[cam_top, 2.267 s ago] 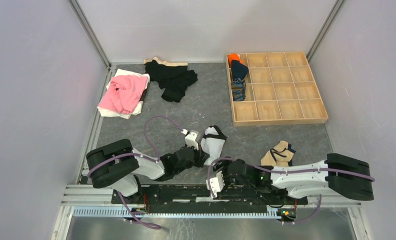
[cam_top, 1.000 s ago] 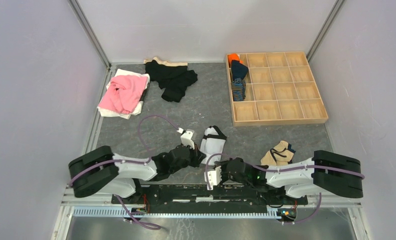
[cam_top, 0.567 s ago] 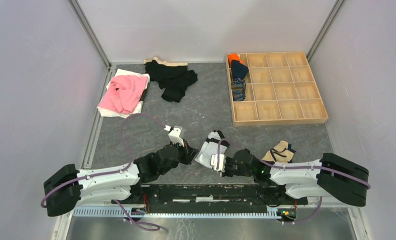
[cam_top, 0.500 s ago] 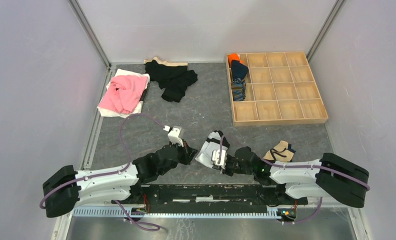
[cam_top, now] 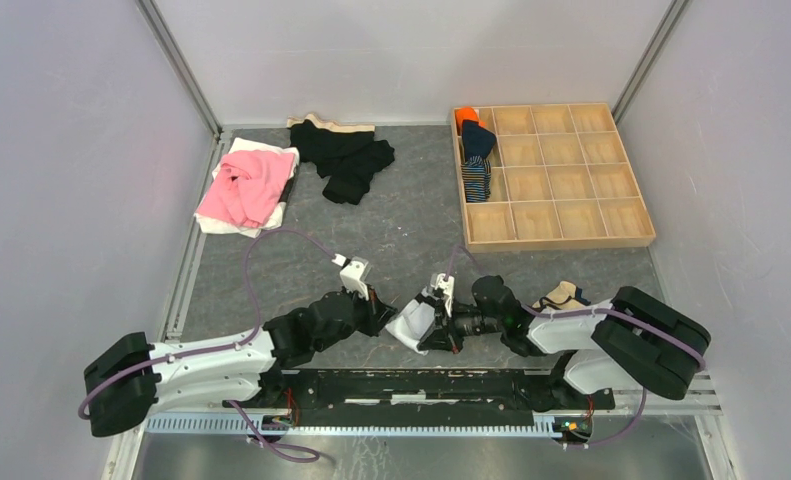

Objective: Roll the underwear
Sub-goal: Roll the underwear to the center of the board.

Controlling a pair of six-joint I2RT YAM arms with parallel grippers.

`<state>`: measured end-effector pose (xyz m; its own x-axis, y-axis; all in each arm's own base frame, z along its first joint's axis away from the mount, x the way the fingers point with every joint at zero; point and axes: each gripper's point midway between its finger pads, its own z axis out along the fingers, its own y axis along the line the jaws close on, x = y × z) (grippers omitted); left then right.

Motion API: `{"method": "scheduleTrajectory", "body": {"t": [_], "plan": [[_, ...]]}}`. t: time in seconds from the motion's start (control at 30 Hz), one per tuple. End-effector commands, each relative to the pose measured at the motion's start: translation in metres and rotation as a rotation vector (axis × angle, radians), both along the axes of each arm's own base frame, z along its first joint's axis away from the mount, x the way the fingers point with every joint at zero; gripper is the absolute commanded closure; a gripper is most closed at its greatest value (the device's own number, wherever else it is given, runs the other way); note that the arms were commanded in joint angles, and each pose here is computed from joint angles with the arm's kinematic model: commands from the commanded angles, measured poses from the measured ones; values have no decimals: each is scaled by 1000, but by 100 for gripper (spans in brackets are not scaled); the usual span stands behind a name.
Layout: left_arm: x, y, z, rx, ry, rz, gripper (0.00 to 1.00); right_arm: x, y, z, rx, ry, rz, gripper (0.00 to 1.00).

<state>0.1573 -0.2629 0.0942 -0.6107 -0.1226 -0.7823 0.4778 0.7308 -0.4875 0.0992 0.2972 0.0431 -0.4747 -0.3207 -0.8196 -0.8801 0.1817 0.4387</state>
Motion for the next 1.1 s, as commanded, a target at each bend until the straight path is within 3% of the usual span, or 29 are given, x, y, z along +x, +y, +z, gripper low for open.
{"method": "scheduleTrajectory", "body": {"t": [0.0, 0.2, 0.57, 0.87, 1.07], "plan": [[-2, -16, 15, -9, -59, -93, 98, -20, 2, 12, 70, 128, 69, 100], [-11, -30, 3, 22, -34, -192, 98, -25, -1, 14, 95, 183, 69, 100], [-31, -72, -14, 70, -5, -448, 98, -23, -16, -14, -39, 151, 61, 100], [-33, -91, -37, 112, 45, -516, 98, -22, -21, -15, -49, 139, 49, 100], [-30, -71, -73, 190, 114, -423, 98, -22, -24, -16, -51, 150, 41, 100]]}}
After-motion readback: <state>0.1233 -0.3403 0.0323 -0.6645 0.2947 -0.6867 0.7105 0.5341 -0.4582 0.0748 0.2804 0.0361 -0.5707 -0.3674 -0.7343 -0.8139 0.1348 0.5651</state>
